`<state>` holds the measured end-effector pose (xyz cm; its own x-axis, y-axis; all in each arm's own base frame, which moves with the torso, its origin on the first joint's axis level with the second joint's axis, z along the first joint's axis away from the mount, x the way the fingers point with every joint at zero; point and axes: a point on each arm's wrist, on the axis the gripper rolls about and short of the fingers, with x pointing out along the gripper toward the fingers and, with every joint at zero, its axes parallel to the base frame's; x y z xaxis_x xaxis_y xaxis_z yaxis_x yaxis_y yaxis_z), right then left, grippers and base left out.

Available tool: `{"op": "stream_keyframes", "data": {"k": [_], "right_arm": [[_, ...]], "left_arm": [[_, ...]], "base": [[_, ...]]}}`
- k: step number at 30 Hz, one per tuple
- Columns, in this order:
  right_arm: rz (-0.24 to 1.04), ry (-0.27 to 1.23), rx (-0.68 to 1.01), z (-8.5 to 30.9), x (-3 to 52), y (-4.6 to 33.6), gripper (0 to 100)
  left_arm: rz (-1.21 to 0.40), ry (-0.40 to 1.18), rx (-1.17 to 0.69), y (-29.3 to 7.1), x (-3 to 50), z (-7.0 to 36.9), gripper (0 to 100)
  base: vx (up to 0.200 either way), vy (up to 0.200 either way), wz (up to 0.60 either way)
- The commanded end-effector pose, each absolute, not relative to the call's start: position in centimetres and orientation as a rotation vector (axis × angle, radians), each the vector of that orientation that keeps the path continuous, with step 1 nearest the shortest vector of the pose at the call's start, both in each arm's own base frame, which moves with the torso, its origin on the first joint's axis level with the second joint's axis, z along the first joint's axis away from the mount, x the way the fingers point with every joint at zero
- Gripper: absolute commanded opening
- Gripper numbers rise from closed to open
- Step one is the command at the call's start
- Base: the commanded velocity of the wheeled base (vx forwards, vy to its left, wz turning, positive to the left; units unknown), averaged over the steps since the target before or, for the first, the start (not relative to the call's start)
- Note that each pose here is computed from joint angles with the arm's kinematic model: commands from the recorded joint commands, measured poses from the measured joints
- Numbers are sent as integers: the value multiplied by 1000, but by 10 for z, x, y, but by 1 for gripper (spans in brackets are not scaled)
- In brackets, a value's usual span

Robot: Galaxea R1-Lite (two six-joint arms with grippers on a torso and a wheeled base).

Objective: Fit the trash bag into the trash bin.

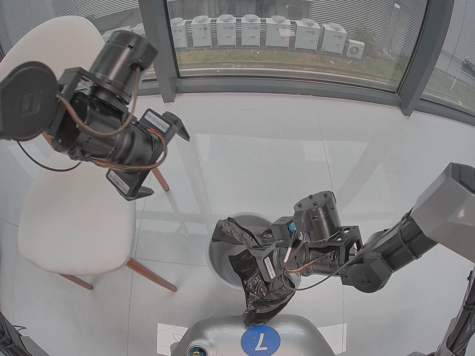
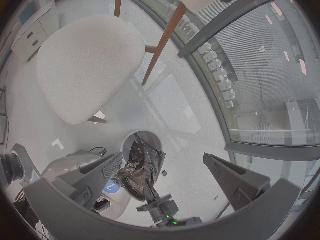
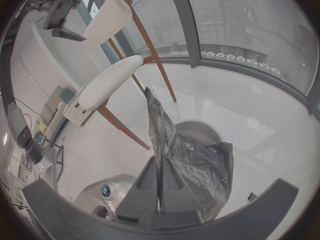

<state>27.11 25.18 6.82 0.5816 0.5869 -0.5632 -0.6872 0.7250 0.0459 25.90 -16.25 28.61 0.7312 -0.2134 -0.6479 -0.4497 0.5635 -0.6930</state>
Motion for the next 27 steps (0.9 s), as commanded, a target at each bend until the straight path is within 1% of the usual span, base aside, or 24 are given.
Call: {"op": "stream_keyframes", "data": {"k": [1, 3, 4, 5, 6, 7, 10, 14, 17, 18, 20, 21, 24, 27], "right_arm": [[732, 591, -179, 52, 295, 262, 0], [733, 584, -175, 49, 301, 267, 0], [731, 584, -174, 48, 303, 269, 0], [730, 577, -170, 45, 309, 273, 0], [730, 577, -170, 45, 309, 273, 0], [725, 572, -165, 40, 317, 276, 0], [714, 560, -154, 38, 329, 275, 0], [683, 549, -138, 40, 342, 266, 0], [697, 533, -122, 43, 348, 266, 0], [711, 520, -114, 46, 351, 268, 0], [706, 507, -109, 45, 358, 270, 0], [706, 507, -109, 45, 358, 270, 0], [680, 487, -97, 46, 372, 265, 0], [644, 570, -116, 47, 372, 252, 0]], "left_arm": [[84, 675, -1055, -138, 233, 322, 100], [66, 657, -1078, -130, 226, 331, 100], [57, 659, -1081, -129, 223, 332, 100], [16, 684, -1094, -123, 212, 337, 100], [16, 684, -1094, -123, 212, 337, 100], [-77, 723, -1123, -113, 192, 347, 100], [-158, 751, -1140, -107, 180, 352, 100], [-135, 739, -1170, -99, 184, 352, 100], [-146, 770, -1211, -93, 188, 350, 100], [-173, 767, -1254, -88, 191, 352, 100], [-209, 724, -1301, -79, 194, 356, 100], [-209, 724, -1301, -79, 194, 356, 100], [-266, 660, -1320, -74, 196, 348, 100], [-283, 659, -1287, -75, 194, 333, 100]], "base": [[0, 0, 0], [0, 0, 0], [0, 0, 0], [0, 0, 0], [0, 0, 0], [0, 0, 0], [0, 0, 0], [0, 0, 0], [0, 0, 0], [0, 0, 0], [0, 0, 0], [0, 0, 0], [0, 0, 0], [0, 0, 0]]}}
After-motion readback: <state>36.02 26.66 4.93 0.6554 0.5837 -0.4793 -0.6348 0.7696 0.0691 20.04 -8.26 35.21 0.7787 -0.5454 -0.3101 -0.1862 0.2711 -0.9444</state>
